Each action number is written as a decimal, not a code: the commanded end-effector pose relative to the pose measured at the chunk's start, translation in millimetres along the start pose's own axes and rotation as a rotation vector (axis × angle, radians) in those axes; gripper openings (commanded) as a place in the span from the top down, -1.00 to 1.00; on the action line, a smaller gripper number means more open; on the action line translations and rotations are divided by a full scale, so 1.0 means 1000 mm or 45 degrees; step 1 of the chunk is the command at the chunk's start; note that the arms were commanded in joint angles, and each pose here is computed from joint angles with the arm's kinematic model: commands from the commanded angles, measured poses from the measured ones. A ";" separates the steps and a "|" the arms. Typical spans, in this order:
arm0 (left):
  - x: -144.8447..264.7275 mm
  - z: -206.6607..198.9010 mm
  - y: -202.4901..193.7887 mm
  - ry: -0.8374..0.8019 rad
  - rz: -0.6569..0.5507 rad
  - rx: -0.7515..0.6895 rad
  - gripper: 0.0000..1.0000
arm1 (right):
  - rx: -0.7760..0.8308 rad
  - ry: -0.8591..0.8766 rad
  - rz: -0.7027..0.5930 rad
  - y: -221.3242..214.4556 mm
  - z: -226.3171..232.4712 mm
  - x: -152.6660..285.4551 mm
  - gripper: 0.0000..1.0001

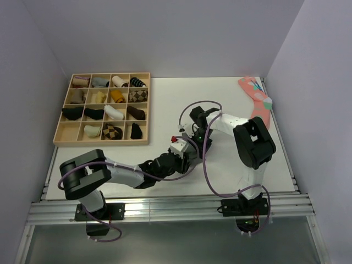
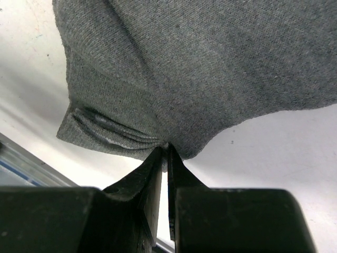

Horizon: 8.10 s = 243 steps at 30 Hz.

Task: Roll the socks
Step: Roll the sock at the center of the board.

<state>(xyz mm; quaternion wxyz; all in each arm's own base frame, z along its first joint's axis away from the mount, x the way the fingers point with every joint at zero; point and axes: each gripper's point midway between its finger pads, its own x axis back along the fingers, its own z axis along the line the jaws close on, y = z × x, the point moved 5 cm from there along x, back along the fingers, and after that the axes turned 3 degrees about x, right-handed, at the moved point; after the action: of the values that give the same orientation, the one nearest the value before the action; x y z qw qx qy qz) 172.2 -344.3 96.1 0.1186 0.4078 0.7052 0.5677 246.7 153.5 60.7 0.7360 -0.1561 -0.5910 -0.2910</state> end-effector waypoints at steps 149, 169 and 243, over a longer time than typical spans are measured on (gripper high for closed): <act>-0.004 0.010 -0.093 -0.210 1.130 0.741 0.99 | 0.774 0.130 -0.529 -0.067 0.044 0.028 0.03; -0.012 0.012 -0.092 -0.204 1.147 0.762 0.99 | 0.836 0.180 -0.418 -0.058 0.058 0.001 0.01; -0.034 -0.026 -0.027 -0.187 0.212 -0.142 -0.12 | 0.088 0.456 0.187 -0.036 0.008 -0.007 0.66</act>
<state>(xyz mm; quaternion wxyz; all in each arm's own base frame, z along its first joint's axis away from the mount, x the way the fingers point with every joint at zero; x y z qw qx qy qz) 162.3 -381.1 73.7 0.1333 0.5028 0.6486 0.5557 212.3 132.0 54.0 0.8547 -0.1103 -0.4386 -0.2549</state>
